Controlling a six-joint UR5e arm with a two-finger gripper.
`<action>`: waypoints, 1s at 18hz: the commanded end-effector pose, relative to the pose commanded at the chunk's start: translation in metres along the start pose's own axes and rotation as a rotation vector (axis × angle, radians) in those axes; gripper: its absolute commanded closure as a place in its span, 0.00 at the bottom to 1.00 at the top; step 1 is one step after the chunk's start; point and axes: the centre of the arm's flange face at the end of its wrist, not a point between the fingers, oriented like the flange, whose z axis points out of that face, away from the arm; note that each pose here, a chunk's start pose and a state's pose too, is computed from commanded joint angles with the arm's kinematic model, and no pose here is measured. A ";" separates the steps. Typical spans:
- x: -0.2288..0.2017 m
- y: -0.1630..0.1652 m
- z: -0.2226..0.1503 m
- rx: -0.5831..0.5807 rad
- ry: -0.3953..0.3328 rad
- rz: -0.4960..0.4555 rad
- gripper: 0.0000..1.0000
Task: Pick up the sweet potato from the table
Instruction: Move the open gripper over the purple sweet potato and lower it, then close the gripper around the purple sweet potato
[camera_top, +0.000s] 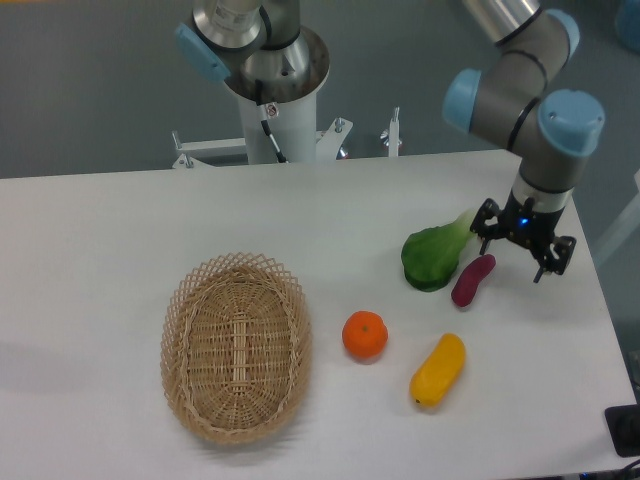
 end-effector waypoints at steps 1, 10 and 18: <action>0.004 -0.003 0.003 -0.016 0.007 0.008 0.00; 0.025 -0.017 0.027 -0.032 0.039 -0.020 0.00; 0.027 -0.016 0.034 -0.030 0.024 -0.021 0.00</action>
